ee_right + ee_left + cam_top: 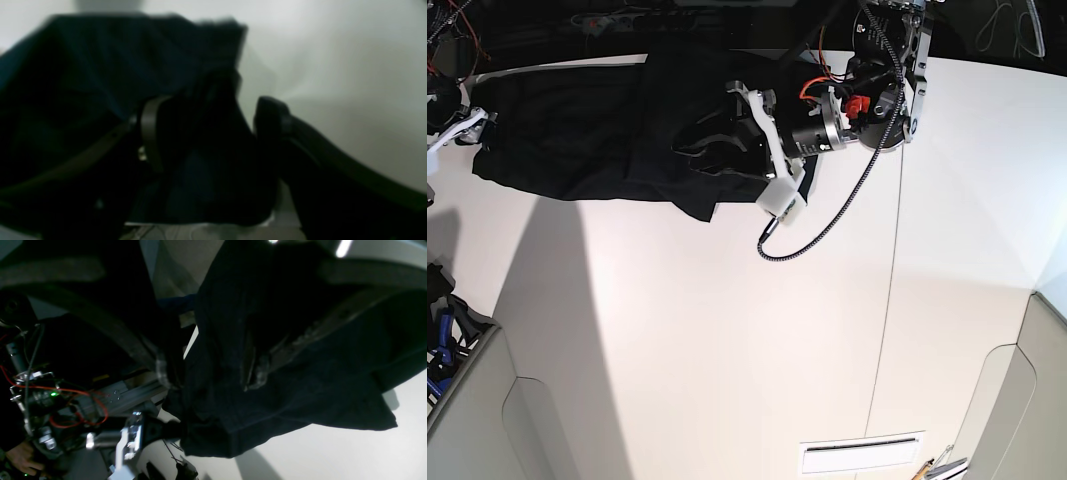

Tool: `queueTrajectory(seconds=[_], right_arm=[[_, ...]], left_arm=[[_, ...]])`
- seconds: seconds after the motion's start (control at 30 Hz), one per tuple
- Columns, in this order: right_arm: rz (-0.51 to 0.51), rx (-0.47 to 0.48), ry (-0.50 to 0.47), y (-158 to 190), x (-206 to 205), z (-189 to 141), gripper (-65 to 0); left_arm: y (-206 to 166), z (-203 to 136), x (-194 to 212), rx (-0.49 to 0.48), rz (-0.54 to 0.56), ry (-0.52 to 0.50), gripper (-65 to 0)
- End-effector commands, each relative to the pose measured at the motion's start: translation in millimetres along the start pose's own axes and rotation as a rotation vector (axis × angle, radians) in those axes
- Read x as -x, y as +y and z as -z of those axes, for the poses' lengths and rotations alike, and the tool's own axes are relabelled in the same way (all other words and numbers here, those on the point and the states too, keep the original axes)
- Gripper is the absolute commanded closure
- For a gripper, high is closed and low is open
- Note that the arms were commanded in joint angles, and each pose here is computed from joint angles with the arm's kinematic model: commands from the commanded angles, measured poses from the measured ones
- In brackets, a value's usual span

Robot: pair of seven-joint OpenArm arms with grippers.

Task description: Fold the T-shirt properly

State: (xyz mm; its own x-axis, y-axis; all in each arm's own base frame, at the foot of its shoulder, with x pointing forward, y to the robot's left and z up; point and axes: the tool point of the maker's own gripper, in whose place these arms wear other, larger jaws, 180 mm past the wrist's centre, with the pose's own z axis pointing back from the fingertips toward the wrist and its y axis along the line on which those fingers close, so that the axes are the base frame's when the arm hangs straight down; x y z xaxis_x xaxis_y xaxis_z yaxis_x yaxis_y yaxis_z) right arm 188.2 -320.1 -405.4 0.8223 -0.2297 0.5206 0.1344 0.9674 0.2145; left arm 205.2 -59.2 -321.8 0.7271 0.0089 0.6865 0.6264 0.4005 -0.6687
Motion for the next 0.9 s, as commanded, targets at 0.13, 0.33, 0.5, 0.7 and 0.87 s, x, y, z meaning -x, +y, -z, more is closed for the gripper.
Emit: queueTrajectory(seconds=[0.13,0.33,0.5,0.7,0.87], right_arm=[[0.016,0.005,-0.028,-8.9,-13.6,4.5,-37.3],[0.027,-0.011,-0.005,-6.1,-7.9,10.8,-37.3],[0.039,-0.099,0.002,13.2,-7.2,13.5,-29.4],[0.035,-0.118,-0.015,17.2,-12.6,13.7,0.0],[0.032,-0.133,-0.039,21.4,-21.1,12.3,0.0]], left_arm=[[-7.6,0.3,-13.2,0.029,0.015,-0.048,-30.5],[-7.6,0.3,-13.2,0.029,0.015,-0.048,-30.5],[-7.5,0.3,-13.3,0.029,0.015,-0.048,-30.5],[2.6,-7.6,-18.6,-0.005,0.010,-0.071,-30.5],[30.4,-33.1,-30.4,-0.102,-0.008,-0.129,-30.4]])
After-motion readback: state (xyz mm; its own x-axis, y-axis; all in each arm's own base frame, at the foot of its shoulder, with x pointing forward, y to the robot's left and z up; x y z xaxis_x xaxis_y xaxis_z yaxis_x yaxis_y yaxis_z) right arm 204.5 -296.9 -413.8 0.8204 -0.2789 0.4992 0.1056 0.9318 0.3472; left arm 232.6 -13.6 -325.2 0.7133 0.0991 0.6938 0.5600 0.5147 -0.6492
